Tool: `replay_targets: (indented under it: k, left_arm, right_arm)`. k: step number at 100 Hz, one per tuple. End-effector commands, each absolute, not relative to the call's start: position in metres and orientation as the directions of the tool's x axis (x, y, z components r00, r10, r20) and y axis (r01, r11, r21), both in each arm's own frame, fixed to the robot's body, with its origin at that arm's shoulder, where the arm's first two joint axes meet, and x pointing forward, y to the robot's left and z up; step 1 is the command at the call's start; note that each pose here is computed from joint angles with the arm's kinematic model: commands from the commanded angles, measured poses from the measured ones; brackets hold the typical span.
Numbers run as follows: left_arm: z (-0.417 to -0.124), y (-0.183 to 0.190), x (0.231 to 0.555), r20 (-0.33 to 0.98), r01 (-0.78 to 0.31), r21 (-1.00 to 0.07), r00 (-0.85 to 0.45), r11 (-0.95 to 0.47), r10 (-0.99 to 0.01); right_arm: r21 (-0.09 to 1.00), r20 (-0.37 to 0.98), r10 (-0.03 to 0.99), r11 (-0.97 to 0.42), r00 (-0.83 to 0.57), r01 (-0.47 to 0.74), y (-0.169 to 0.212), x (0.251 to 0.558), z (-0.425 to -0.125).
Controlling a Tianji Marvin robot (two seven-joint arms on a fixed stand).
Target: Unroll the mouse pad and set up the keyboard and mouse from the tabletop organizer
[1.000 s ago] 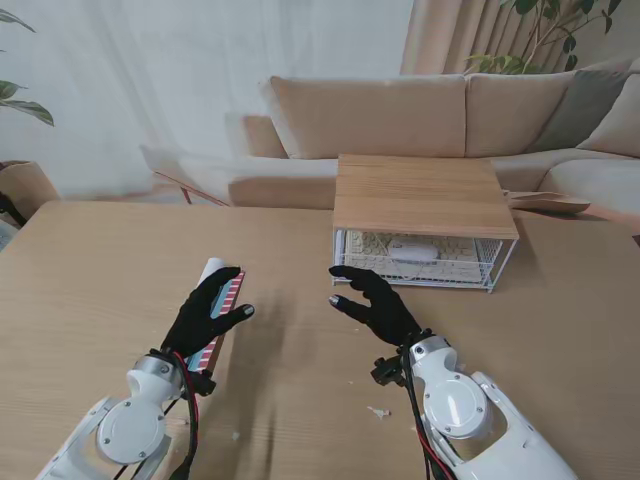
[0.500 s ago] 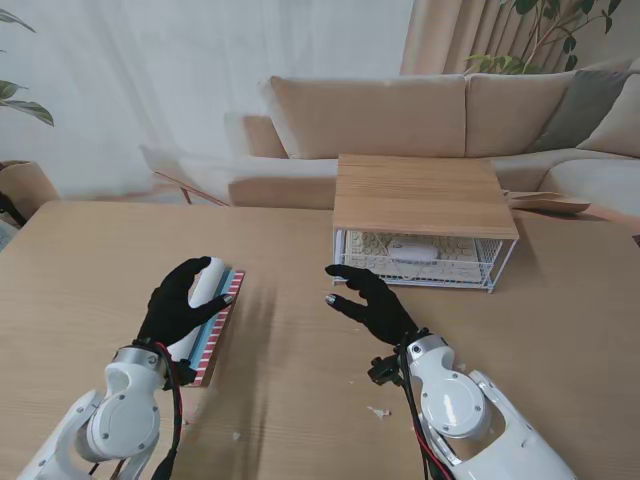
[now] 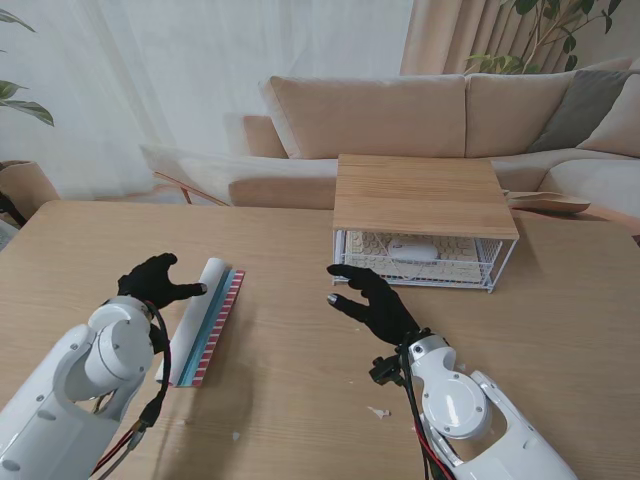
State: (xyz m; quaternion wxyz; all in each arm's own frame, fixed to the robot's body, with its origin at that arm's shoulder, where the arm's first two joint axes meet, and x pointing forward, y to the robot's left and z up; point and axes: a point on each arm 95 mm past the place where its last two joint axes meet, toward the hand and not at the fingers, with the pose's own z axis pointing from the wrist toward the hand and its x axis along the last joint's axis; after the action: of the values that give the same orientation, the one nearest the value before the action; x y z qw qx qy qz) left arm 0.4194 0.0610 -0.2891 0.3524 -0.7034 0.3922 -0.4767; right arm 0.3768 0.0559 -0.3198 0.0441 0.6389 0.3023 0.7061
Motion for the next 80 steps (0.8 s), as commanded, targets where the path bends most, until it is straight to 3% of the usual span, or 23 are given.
replay_targets:
  k: [1, 27, 80]
  left_arm:
    - [-0.291, 0.061, 0.423, 0.377, -0.243, -0.867, 0.25, -0.435, -0.892]
    - [-0.306, 0.055, 0.439, 0.264, -0.315, -0.874, 0.331, -0.37, -0.906]
    - [-0.353, 0.032, 0.453, 0.181, -0.475, -0.792, 0.417, -0.383, -0.891]
  right_arm:
    - [0.475, 0.88, 0.443, -0.814, -0.171, 0.334, 0.059, 0.375, -0.322]
    - [0.486, 0.874, 0.451, -0.812, -0.182, 0.323, 0.053, 0.375, -0.321]
    - [0.48, 0.877, 0.446, -0.821, -0.177, 0.31, 0.05, 0.375, -0.321]
